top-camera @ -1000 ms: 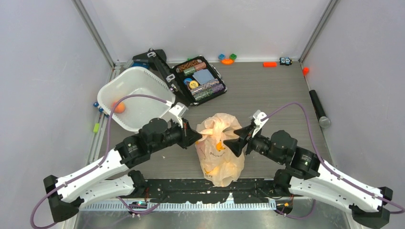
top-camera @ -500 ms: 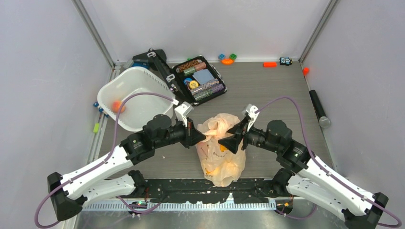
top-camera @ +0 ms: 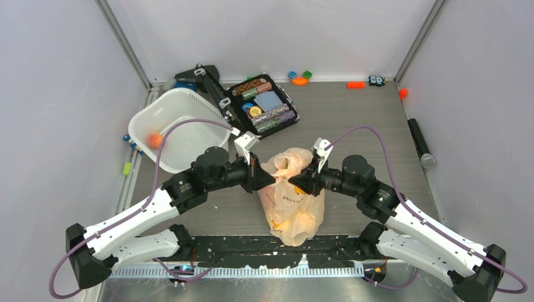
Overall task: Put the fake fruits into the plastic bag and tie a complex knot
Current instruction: Tie the plastic bag at the center of the board.
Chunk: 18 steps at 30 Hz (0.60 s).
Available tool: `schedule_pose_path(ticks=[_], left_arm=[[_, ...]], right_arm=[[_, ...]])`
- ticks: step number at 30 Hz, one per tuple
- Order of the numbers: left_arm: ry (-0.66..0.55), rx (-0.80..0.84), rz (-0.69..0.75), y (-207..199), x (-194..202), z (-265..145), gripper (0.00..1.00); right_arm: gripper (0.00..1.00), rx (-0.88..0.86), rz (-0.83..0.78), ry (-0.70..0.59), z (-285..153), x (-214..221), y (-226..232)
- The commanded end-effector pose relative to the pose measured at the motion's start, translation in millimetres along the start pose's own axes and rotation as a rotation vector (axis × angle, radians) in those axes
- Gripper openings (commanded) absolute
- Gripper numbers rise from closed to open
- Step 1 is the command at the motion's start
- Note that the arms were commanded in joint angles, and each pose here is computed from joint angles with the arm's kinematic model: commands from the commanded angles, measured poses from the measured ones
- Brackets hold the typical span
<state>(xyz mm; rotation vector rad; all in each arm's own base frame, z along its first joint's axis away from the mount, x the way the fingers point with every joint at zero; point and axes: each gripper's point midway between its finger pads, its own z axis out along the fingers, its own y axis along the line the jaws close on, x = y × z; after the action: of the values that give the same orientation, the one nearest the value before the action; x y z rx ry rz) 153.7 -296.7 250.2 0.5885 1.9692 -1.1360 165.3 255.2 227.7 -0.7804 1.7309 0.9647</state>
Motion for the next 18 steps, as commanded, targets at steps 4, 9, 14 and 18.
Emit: schedule_pose_path(ticks=[4,9,14,18], left_arm=[[-0.099,0.166,-0.006,-42,-41,-4,0.19],[-0.081,0.181,-0.026,-44,-40,6,0.51],[-0.078,0.187,-0.051,-44,-41,17,0.59],[-0.088,0.169,-0.072,-42,-46,25,0.62]], right_arm=[[0.05,-0.016,-0.042,-0.066,-5,-23,5],[0.05,-0.026,-0.039,-0.073,-7,-26,8],[0.05,-0.038,-0.039,-0.077,-8,-29,11],[0.05,-0.044,-0.043,-0.074,-8,-29,12]])
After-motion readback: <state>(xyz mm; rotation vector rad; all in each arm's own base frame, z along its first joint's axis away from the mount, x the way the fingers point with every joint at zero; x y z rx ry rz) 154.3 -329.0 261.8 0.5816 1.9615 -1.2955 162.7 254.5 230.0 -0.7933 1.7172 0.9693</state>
